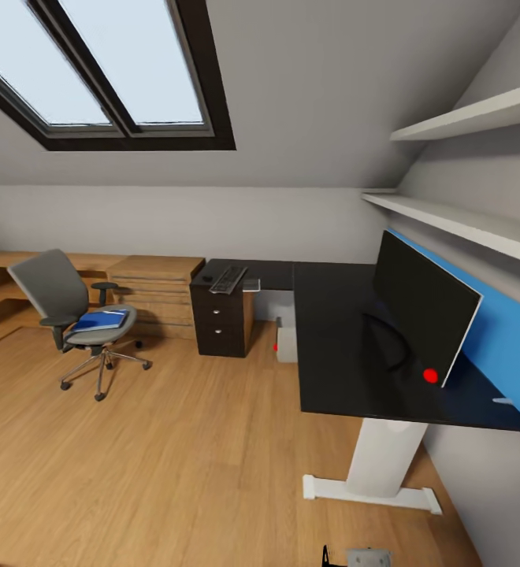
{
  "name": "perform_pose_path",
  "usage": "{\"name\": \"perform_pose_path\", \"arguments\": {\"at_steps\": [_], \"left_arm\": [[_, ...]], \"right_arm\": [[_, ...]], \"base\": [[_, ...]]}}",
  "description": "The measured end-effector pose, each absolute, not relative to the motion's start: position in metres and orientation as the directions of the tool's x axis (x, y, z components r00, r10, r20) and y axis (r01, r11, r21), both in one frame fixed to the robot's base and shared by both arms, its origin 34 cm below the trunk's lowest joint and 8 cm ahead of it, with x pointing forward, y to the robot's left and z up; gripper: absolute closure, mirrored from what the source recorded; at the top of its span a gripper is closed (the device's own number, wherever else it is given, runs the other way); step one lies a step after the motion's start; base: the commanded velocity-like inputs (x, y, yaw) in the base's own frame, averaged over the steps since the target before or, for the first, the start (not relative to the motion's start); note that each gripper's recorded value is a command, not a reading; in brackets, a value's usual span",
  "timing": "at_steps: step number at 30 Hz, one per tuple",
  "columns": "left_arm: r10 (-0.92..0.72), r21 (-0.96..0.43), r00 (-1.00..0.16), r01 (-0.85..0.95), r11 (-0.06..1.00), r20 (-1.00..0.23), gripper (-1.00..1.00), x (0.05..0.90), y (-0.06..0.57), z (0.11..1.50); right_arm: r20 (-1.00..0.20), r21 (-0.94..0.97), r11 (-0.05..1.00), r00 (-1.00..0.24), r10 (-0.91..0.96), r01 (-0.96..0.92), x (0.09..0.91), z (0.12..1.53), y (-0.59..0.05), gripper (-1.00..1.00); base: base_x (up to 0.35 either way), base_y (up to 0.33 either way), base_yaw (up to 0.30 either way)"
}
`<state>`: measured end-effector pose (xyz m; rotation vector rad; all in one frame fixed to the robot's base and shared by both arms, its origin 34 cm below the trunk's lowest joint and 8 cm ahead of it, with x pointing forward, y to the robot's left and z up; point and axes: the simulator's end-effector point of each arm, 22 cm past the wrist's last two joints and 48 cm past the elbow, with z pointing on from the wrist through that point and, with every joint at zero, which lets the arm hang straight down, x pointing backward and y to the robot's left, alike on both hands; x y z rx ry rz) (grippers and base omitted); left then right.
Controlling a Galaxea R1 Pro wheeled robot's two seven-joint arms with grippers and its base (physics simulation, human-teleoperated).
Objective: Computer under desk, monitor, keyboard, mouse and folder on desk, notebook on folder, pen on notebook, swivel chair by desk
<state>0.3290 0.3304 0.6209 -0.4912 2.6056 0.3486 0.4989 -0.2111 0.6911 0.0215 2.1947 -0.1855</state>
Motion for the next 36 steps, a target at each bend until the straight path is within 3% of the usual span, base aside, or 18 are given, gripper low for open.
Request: {"name": "perform_pose_path", "arguments": {"at_steps": [7, 27, 36], "left_arm": [[-0.280, 0.157, -0.829, -0.397, 0.904, -0.484, -1.00, 0.329, 0.330, 0.621], [-0.274, 0.165, -0.833, -0.393, 0.905, -0.480, -1.00, 0.327, 0.333, 0.620], [-0.185, 0.160, -0.862, -0.290, 0.944, -0.472, -1.00, 0.320, 0.305, 0.613]], "right_arm": [[-0.805, -0.126, 0.989, -0.590, -0.052, 0.084, 0.499, 0.691, -0.211, -1.00], [-0.806, -0.123, 0.989, -0.589, -0.052, 0.081, 0.499, 0.691, -0.208, -1.00], [-0.805, -0.086, 0.996, -0.590, -0.052, 0.030, 0.499, 0.690, -0.194, -1.00]], "base": [[0.000, 0.175, 0.000], [0.000, 0.009, 0.000], [0.041, 0.241, 0.000]]}}
